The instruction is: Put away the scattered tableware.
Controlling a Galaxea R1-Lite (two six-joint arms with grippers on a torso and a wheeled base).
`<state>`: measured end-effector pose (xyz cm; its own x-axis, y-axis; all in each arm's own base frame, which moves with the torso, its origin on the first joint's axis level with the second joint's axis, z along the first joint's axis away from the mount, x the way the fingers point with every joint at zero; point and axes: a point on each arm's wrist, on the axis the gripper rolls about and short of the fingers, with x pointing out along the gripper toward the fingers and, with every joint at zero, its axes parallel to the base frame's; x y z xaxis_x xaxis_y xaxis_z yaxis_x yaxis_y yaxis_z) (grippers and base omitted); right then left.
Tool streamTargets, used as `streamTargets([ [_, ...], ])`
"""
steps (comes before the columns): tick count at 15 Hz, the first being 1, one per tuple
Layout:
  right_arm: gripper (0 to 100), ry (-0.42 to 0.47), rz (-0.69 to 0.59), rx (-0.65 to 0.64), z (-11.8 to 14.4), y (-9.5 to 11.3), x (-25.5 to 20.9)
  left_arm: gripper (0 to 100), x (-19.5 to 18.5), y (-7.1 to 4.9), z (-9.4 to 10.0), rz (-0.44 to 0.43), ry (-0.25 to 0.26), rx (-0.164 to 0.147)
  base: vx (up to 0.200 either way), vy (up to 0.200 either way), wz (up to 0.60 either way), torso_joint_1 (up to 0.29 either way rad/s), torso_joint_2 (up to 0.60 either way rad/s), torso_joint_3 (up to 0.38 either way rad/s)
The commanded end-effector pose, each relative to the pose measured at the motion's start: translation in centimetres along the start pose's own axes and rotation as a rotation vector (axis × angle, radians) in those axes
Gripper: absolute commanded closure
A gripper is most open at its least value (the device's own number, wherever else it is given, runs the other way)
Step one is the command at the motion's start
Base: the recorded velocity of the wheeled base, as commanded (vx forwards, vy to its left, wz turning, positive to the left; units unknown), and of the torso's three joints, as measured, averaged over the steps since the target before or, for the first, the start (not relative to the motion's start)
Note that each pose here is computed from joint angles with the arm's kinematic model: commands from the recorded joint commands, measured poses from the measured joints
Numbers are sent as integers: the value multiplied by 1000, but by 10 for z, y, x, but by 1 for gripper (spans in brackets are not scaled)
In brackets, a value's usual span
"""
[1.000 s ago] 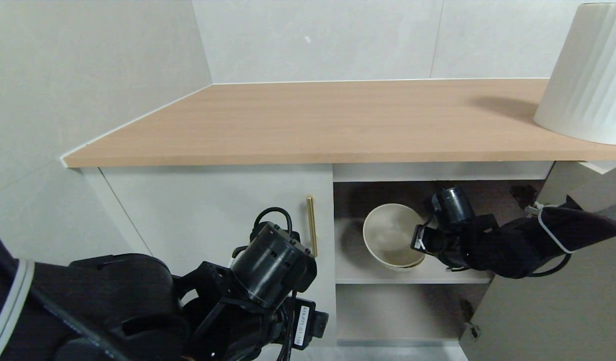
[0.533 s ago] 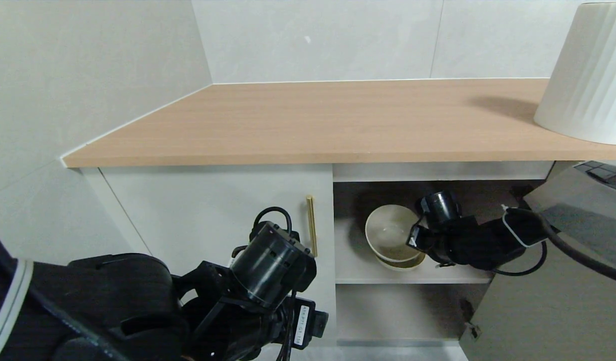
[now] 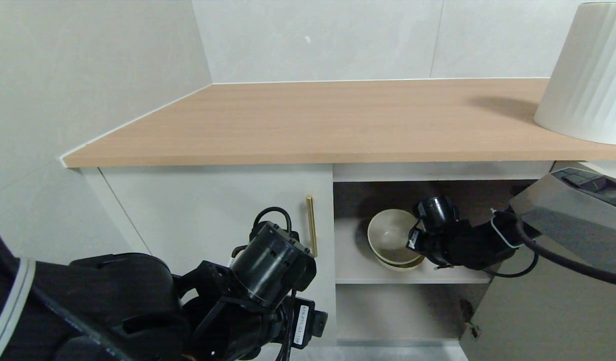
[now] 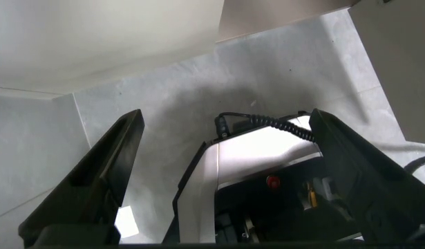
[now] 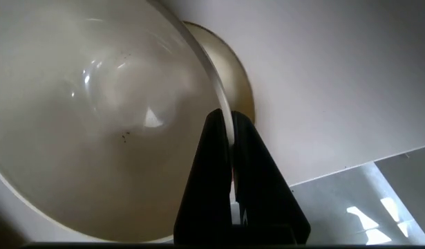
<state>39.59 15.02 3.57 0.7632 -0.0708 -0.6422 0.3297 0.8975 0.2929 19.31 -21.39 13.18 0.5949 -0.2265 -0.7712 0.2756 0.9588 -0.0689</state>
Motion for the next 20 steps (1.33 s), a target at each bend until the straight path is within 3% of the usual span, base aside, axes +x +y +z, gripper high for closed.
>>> streamTargets([
  [1, 100, -1, -7, -1, -1, 0, 2, 0, 1, 0, 0, 1, 2, 0, 0, 0, 0, 0, 0, 0],
  [4, 100, -3, -12, -1, -1, -1, 3, 0, 1, 0, -1, 2, 3, 1, 0, 0, 0, 0, 0, 0],
  [5, 0, -2, -11, -1, -2, -1, 3, 0, 1, 0, 0, 1, 2, 0, 0, 0, 0, 0, 0, 0],
  [14, 0, 1, 1, -9, 5, -4, -18, 0, -3, 4, 3, 4, -13, -16, 0, 0, 0, 0, 0, 0],
  [17, 0, 21, 39, -76, 9, -9, -58, 0, -16, 13, 10, -3, -55, -48, 0, 0, 0, 0, 0, 0],
  [20, 0, 124, 166, -202, 13, -19, -139, 0, -51, 42, 14, -1, -147, -122, 0, 0, 0, 0, 0, 0],
])
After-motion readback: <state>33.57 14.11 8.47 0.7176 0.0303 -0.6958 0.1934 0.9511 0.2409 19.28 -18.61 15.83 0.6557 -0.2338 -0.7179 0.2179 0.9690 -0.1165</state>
